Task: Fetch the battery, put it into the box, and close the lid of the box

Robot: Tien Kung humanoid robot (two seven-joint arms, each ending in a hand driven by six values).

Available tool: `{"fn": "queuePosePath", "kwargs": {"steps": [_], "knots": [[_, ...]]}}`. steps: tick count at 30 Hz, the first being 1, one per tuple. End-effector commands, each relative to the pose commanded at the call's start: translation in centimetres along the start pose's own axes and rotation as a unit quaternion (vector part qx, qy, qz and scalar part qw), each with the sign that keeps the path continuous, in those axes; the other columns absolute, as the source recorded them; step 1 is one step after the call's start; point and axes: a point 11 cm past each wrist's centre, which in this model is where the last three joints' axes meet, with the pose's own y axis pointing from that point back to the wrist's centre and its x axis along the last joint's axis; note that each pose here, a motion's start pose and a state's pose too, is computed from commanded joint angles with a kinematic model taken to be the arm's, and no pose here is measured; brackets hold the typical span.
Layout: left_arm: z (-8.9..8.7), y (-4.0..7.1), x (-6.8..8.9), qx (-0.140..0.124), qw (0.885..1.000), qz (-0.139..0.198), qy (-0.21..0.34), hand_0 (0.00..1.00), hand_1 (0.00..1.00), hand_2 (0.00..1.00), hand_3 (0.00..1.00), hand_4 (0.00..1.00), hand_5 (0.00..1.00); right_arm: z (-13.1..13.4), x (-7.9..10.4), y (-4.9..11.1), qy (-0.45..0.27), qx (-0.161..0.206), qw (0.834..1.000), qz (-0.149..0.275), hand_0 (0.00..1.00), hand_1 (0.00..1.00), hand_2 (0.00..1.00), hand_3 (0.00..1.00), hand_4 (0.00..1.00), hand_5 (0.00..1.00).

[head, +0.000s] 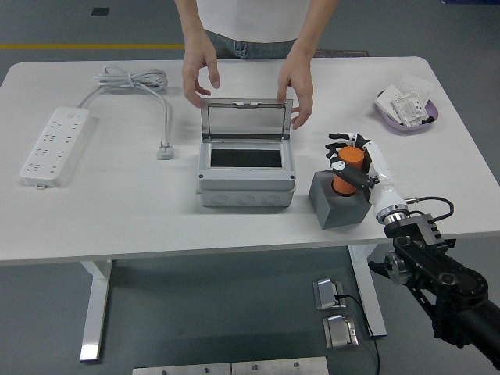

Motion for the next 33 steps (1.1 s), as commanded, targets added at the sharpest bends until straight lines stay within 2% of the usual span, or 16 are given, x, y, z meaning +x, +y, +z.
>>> {"fn": "queuePosePath", "kwargs": {"steps": [2,3,10,20,21,26,27,32,33], "knots": [[0.0,0.0,0.0,0.0,1.0,0.0,0.0,0.627,0.692,0.64,0.63,0.674,0.069,-0.1,0.0,-0.1,0.001,0.002,1.0,0.0,0.44,0.516,0.564,0.594,0.002,0.002],[0.0,0.0,0.0,0.0,1.0,0.0,-0.001,0.627,0.694,0.642,0.633,0.68,0.074,-0.2,0.0,-0.1,0.002,0.003,1.0,-0.001,0.486,0.549,0.582,0.597,0.002,0.002],[0.0,0.0,0.0,0.0,1.0,0.001,0.0,0.627,0.694,0.643,0.634,0.686,0.081,-1.8,-0.8,-0.7,0.042,0.012,0.999,-0.013,0.498,0.572,0.589,0.597,0.002,0.002],[-0.2,0.0,0.3,0.001,1.0,0.004,0.002,0.627,0.694,0.643,0.635,0.69,0.086,-5.9,-3.6,-1.6,0.149,0.031,0.985,-0.084,0.464,0.545,0.579,0.595,0.002,0.002],[-0.2,0.0,0.3,0.001,1.0,0.005,0.002,0.628,0.695,0.645,0.636,0.692,0.091,-6.2,-3.8,-1.7,0.16,0.035,0.982,-0.09,0.217,0.335,0.358,0.433,0.123,0.002],[-0.3,-0.1,0.6,0.002,1.0,0.008,0.002,0.628,0.695,0.645,0.636,0.692,0.091,-8.2,-5.4,-2.6,0.228,0.063,0.964,-0.12,0.217,0.335,0.358,0.433,0.123,0.002],[-0.3,-0.1,0.6,0.002,1.0,0.009,0.002,0.628,0.695,0.646,0.637,0.693,0.097,-8.6,-5.8,-2.9,0.242,0.068,0.96,-0.125,0.089,0.234,0.277,0.318,0.059,0.002],[-0.4,-0.1,0.8,0.003,1.0,0.011,0.003,0.628,0.695,0.646,0.637,0.693,0.097,-9.9,-7.6,-4.1,0.292,0.091,0.941,-0.145,0.089,0.234,0.277,0.318,0.059,0.002],[-0.4,-0.1,0.8,0.003,1.0,0.012,0.003,0.629,0.697,0.648,0.638,0.696,0.105,-10.0,-8.0,-4.3,0.299,0.094,0.938,-0.148,0.014,0.14,0.278,0.303,0.067,0.002]]}}
